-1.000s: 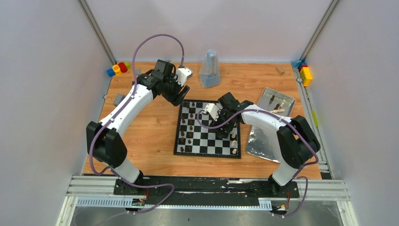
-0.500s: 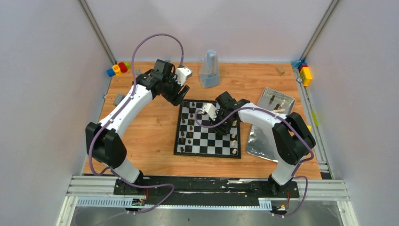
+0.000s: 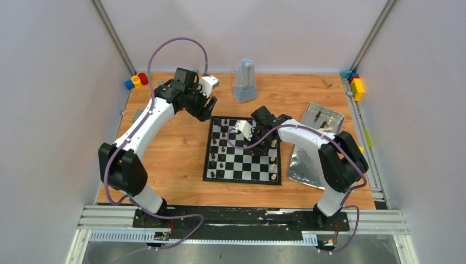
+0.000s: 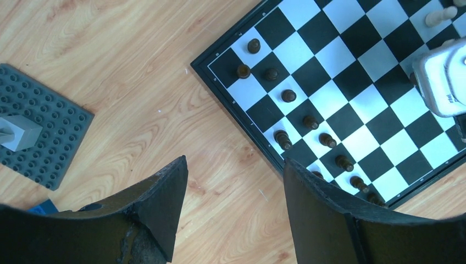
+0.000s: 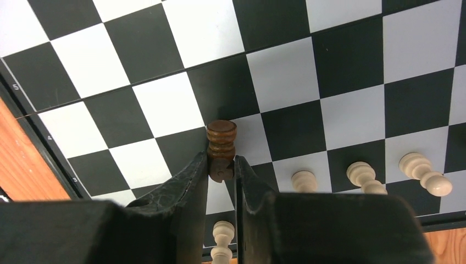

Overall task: Set up the chess pieces on the board
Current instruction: Pick up the chess piece from the chessboard.

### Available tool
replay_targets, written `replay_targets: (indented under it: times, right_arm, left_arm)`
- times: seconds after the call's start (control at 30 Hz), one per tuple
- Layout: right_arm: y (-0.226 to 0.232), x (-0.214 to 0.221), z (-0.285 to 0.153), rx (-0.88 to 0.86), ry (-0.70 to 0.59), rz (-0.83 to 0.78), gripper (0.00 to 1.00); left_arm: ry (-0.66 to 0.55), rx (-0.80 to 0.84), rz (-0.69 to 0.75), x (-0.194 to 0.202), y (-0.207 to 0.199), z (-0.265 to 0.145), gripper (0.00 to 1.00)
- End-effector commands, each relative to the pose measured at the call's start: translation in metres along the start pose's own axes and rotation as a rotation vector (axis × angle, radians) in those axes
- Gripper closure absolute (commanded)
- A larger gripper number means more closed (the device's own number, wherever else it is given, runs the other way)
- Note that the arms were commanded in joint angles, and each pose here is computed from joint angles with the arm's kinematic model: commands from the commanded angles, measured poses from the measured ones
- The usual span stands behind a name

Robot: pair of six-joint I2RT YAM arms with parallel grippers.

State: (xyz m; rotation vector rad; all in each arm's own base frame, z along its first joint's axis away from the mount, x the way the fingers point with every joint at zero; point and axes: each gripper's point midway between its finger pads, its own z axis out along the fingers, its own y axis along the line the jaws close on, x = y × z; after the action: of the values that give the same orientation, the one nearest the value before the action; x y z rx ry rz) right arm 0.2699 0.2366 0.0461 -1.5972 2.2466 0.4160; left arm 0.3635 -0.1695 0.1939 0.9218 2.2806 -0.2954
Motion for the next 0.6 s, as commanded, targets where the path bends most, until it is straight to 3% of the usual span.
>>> replay_targets:
  times: [0.0,0.13,0.4,0.57]
  right_arm:
    - [0.0,-0.037,-0.026,0.005,-0.115,-0.049,0.94]
    - [0.004,-0.057,-0.041,-0.013,-0.193,-0.074,0.99]
    - [0.001,-0.114,-0.086,0.008,-0.404,-0.103,1.0]
    - [-0.001,-0.134,-0.105,0.031,-0.485,-0.095,1.0]
  left_arm:
    - [-0.089,0.054,-0.112,-0.01,0.009,-0.007,0.29]
    - [-0.138,0.2,-0.199,-0.015,-0.005,-0.008,0.29]
    - [-0.149,0.699,-0.404,-0.03,-0.075,-0.009,0.29]
    - [-0.126,0.839,-0.483,-0.04,-0.093,-0.009,0.27]
